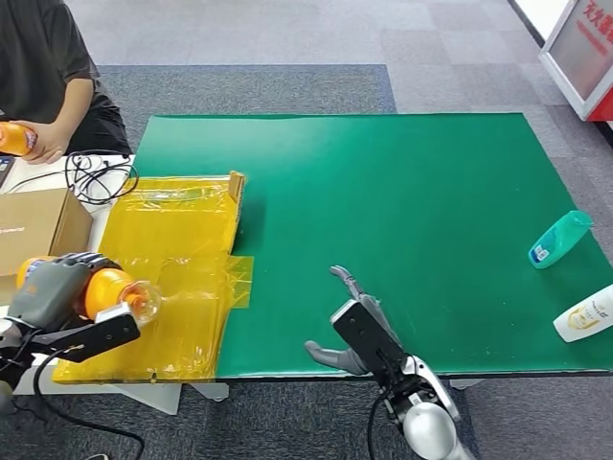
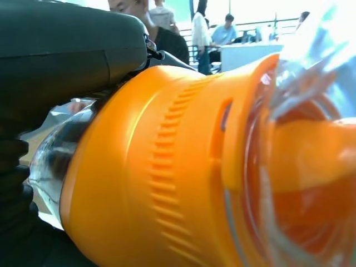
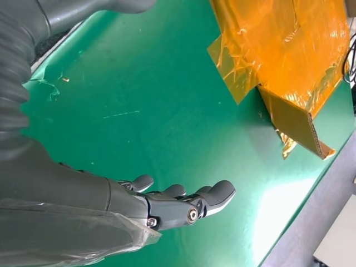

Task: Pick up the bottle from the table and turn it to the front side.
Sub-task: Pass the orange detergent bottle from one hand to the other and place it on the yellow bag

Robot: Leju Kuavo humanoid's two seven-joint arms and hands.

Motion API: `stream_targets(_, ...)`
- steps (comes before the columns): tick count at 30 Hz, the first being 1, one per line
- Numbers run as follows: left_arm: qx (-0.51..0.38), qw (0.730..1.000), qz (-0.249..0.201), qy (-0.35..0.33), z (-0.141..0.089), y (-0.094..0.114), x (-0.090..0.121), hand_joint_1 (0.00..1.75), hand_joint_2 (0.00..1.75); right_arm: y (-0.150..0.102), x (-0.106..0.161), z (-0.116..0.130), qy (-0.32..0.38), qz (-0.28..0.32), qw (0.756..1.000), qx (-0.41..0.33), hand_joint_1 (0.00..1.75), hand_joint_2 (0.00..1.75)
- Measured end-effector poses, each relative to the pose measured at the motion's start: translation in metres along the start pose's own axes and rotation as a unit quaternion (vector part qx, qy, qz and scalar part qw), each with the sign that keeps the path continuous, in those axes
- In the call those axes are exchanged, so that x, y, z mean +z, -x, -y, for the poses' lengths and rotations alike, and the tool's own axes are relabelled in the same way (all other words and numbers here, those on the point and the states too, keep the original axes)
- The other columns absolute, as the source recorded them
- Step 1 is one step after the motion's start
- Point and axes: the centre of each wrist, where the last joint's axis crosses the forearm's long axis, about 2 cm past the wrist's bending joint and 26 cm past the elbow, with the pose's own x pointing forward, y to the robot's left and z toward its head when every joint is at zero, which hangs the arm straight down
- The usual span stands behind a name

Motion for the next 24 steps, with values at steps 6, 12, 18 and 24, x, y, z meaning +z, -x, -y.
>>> stream_targets(6,0.029,0.999,0.03,0.004,0.025,-0.035,-0.02,1.75,1.75,-0.004,-0.001,-0.007,-0.013,0.008,1.0,-0.005,0.0,1.75)
stream_targets(12,0.048,0.998,0.032,0.023,0.046,-0.057,-0.036,1.75,1.75,-0.01,-0.005,-0.014,-0.026,0.021,0.999,-0.007,0.0,1.75)
stream_targets(18,0.047,0.997,0.016,0.057,0.062,-0.066,-0.048,1.75,1.75,-0.012,-0.007,-0.018,-0.033,0.024,0.999,-0.011,0.0,1.75)
stream_targets(24,0.042,0.996,0.004,0.073,0.069,-0.072,-0.06,1.75,1.75,-0.013,-0.007,-0.022,-0.04,0.025,0.999,-0.014,0.0,1.75)
